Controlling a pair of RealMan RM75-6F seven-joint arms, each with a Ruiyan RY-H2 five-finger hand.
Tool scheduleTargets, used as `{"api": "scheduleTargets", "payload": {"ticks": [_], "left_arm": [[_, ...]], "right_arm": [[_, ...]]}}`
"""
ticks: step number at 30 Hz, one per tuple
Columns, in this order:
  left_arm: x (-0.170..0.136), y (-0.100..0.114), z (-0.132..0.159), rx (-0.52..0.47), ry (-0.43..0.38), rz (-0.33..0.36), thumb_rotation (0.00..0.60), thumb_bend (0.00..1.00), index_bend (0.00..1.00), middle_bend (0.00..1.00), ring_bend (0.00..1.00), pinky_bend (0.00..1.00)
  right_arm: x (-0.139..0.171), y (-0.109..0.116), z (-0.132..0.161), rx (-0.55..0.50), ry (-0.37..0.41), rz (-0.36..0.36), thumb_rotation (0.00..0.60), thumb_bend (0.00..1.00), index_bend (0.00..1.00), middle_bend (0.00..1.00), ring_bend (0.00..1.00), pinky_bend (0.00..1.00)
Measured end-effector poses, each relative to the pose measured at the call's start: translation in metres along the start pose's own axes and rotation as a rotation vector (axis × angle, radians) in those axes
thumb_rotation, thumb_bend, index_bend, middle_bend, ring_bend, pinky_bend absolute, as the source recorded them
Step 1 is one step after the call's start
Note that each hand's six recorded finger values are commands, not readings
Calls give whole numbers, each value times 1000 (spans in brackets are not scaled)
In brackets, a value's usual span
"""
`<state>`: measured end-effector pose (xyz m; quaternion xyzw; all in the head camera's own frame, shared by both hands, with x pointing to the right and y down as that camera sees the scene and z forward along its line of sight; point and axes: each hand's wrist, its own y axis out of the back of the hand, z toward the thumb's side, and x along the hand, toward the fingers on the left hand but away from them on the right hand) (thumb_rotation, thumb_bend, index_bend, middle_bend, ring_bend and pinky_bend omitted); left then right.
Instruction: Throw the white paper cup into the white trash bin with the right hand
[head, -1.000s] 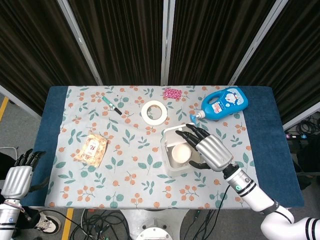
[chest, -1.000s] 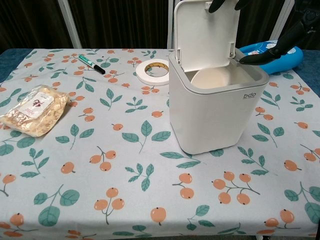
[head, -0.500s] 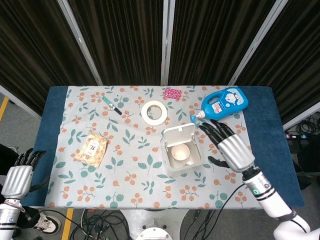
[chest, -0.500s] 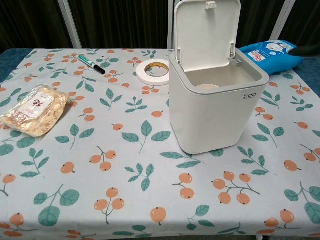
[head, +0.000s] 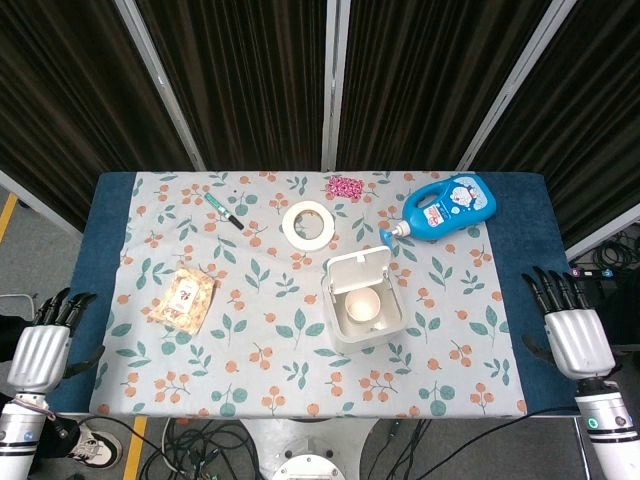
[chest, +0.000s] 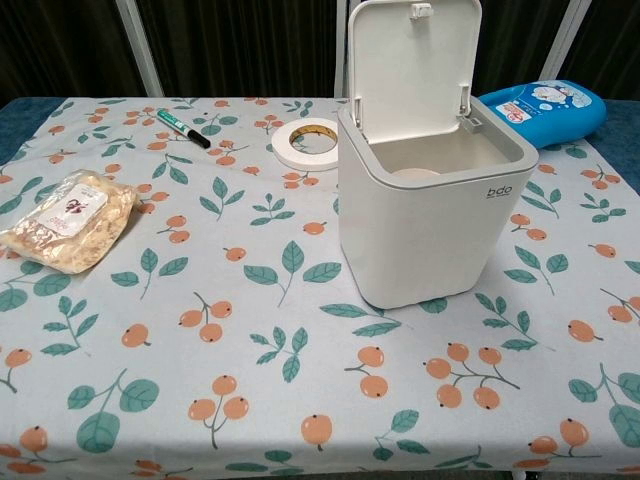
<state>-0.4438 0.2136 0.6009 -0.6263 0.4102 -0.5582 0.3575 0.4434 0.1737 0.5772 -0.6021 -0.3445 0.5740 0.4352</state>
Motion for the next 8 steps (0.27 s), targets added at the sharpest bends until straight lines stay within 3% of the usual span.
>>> {"api": "scheduleTargets", "payload": {"ticks": [8], "left_arm": [[2,3,0,2,9,10,600,227,156,146,31,125]], "right_arm": [[13,-13,-22,-12,-62,11,600,153,0,0,0,0]]}}
